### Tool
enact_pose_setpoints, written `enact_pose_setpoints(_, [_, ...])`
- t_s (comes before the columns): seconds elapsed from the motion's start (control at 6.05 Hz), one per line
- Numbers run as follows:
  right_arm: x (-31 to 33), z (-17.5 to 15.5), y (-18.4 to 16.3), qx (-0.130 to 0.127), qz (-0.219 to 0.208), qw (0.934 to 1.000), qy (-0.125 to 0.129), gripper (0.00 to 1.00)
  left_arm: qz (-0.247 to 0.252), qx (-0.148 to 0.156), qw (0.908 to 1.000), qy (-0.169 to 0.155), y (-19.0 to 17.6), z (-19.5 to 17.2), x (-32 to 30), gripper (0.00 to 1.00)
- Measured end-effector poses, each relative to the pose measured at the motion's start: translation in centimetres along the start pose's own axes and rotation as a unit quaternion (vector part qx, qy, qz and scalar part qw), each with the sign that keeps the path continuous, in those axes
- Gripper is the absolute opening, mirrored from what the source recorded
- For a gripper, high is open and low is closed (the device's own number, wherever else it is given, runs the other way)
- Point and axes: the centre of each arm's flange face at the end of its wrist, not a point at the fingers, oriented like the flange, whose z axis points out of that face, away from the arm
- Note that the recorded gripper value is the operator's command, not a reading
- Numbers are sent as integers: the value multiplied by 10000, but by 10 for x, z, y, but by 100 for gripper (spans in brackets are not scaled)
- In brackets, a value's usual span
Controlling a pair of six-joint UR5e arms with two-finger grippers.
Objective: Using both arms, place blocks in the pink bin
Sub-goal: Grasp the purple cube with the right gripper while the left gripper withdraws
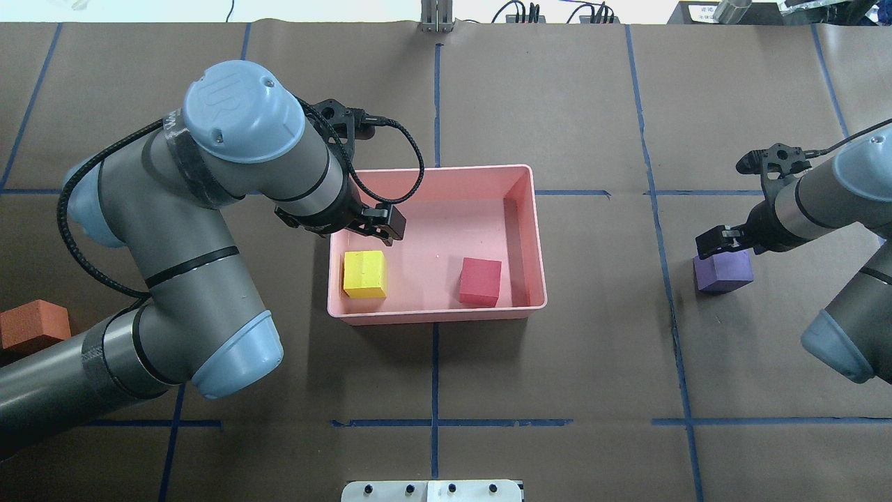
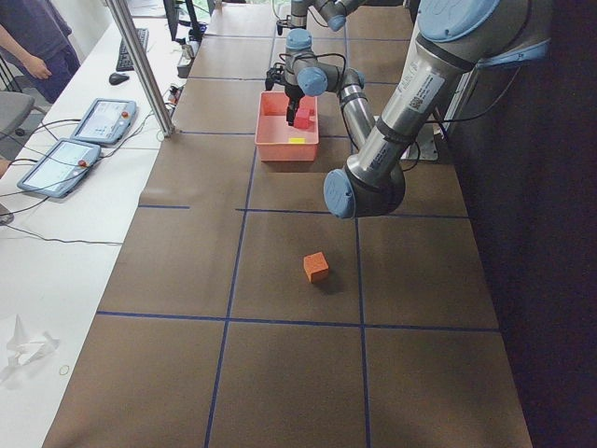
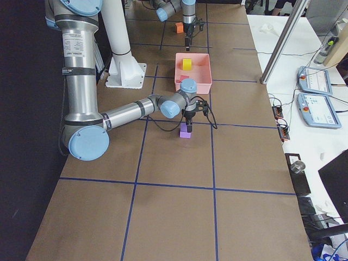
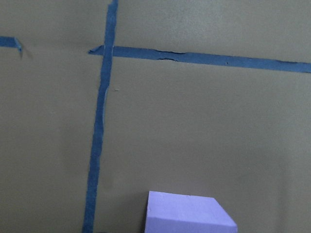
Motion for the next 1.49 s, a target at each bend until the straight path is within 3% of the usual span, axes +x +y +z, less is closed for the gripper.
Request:
enact_pose_setpoints(0.17, [0,9,4,-75,-8,10000,61,100,-1,-2,10000,-2,0,0,0,100])
enact_pose_setpoints(0.33, [1,24,7,-176,-20,9997,152,93,0,-5,10000,-4,0,1,-1,100])
enact_pose_setpoints(0.5, [1,37,10,-252,-41,9994,238,53,5,-5,10000,-8,0,1,-1,100])
enact_pose_setpoints(0.66, [0,42,12,-284,-62,9992,263,25,12,-8,10000,-12,1,2,-3,100])
enact_pose_setpoints(1.16, [-43,19,-3,-124,-175,9998,-22,25,172,-29,9998,-31,5,1,-14,100])
enact_pose_setpoints(1.49, [-141,-25,-52,-88,102,9998,-143,25,951,-26,9954,-142,17,-8,-61,100])
